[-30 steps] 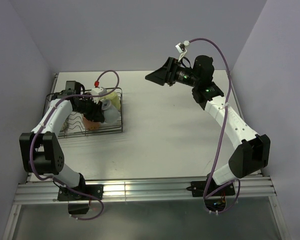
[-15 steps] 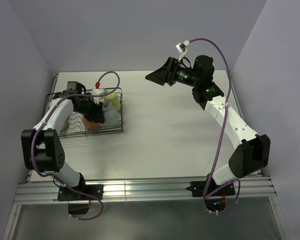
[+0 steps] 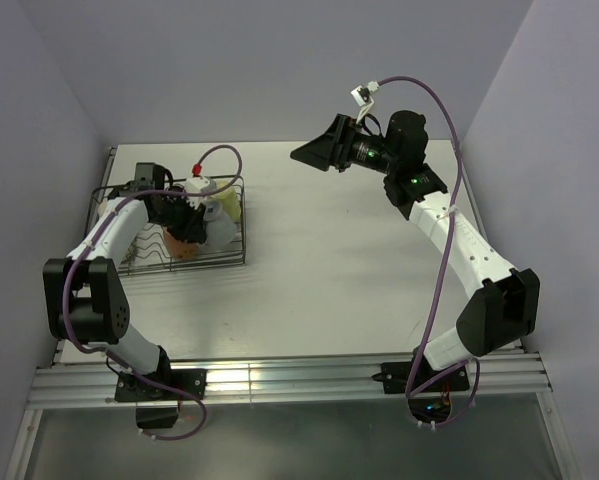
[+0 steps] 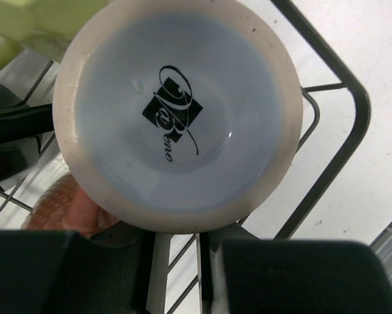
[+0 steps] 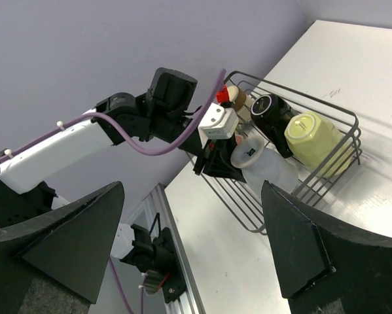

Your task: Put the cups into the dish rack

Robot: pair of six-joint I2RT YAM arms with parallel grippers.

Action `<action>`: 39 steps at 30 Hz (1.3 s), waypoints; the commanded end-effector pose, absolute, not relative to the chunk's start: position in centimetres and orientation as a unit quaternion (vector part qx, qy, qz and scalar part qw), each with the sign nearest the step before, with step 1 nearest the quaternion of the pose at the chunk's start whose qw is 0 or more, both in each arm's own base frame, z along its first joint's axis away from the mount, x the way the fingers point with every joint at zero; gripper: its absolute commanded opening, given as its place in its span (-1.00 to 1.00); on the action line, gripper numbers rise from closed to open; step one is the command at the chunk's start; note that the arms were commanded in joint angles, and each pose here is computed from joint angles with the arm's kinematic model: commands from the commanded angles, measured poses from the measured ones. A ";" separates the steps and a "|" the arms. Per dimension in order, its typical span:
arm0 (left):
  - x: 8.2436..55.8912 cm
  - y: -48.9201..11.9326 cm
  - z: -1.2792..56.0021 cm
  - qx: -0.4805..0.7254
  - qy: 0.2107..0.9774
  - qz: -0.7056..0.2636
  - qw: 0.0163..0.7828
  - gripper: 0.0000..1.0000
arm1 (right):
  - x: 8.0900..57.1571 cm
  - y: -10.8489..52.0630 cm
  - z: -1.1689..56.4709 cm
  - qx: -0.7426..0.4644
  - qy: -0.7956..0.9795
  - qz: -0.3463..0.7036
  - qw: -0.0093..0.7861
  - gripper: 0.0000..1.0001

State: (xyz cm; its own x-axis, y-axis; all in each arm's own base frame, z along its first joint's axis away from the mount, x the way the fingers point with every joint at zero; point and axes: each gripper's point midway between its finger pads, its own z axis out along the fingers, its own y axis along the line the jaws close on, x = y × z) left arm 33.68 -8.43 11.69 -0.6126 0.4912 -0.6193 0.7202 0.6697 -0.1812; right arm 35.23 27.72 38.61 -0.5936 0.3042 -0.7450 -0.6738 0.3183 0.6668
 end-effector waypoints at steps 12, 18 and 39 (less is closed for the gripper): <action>33.7 -9.5 11.0 0.405 0.847 -0.186 0.289 -0.99 | 34.7 27.1 40.1 -0.144 0.674 0.569 0.450 0.86; 34.2 -9.2 10.5 0.403 0.851 -0.164 0.295 -0.99 | 34.6 27.0 40.0 -0.142 0.674 0.569 0.449 0.86; 34.8 -9.8 9.7 0.414 0.841 -0.154 0.314 -0.92 | 34.7 26.8 39.8 -0.139 0.677 0.568 0.447 0.86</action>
